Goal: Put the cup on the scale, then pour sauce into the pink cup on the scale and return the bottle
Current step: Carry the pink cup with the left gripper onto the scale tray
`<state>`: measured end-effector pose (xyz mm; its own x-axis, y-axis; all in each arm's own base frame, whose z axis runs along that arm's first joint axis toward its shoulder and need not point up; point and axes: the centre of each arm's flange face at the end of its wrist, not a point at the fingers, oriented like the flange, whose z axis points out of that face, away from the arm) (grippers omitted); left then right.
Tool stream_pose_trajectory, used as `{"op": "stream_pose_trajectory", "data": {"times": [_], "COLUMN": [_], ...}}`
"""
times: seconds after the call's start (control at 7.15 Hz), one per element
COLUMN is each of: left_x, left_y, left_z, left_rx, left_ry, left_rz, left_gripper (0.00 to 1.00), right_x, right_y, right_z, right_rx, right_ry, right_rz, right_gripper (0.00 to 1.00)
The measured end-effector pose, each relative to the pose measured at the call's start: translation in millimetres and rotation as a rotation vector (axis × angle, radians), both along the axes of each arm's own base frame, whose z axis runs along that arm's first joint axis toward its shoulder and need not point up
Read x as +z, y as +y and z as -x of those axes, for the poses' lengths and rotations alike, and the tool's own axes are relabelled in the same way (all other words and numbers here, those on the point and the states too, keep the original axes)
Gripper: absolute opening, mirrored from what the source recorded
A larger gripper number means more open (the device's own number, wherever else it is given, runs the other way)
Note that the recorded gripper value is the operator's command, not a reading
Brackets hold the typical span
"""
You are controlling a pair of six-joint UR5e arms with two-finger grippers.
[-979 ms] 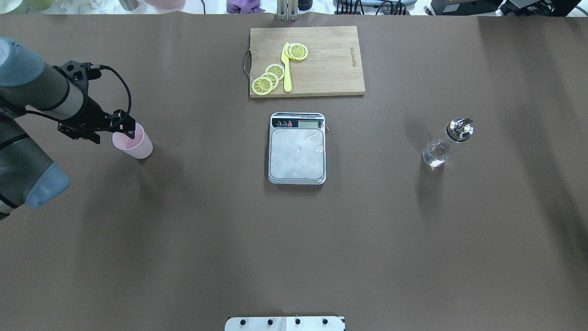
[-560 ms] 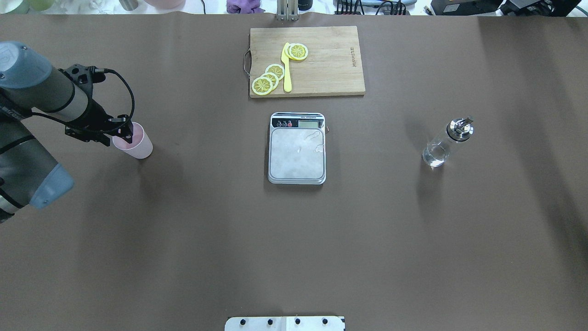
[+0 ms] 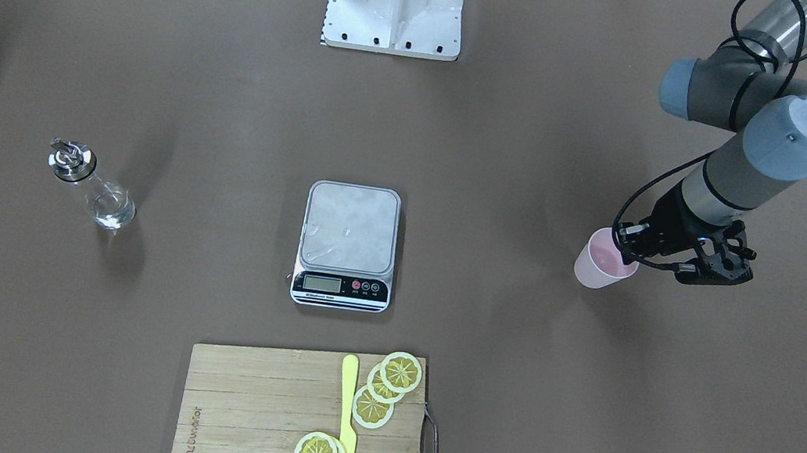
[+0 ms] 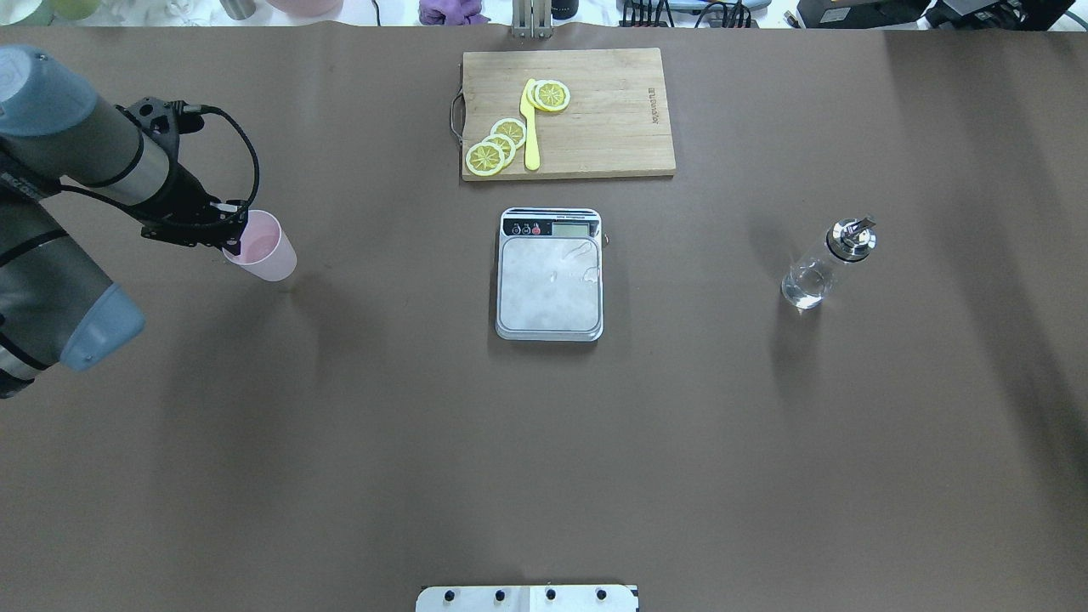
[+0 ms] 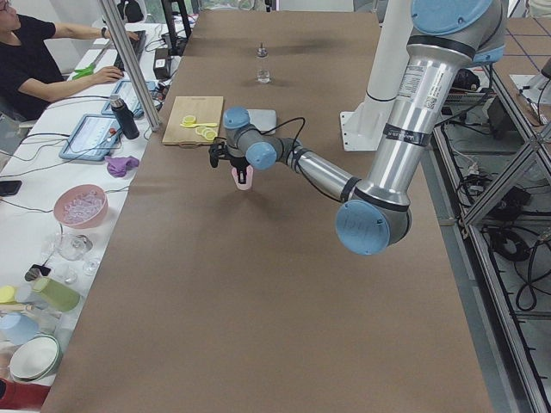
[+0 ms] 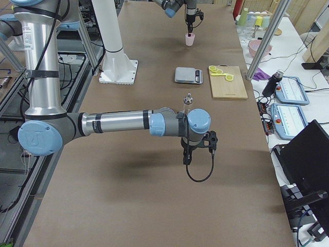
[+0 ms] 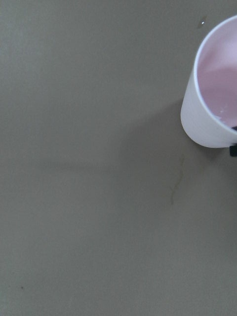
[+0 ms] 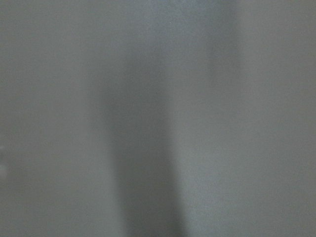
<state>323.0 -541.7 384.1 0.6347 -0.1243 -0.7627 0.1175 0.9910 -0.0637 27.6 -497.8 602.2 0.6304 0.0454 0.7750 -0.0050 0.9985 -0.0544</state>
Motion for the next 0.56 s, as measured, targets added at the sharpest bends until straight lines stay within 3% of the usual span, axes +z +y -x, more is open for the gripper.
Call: {"op": "stream_pose_trajectory", "data": {"times": [0.28, 0.56], "left_x": [-81.9, -163.8], "left_y": [-18.3, -10.4], "left_z": [-16.0, -48.1], "left_rx": [-0.032, -0.098], "left_ry": [0.018, 0.096], "left_rz": [0.062, 0.169], "left_gripper": [0.00, 0.00], "right_x": [-0.3, -2.0], "right_y": [-0.4, 0.1], "right_z": [0.1, 0.7], "right_rx": [0.000, 0.000], "right_ry": [-0.001, -0.012], "right_rz": [-0.001, -0.002], "right_gripper": [1.00, 1.00]}}
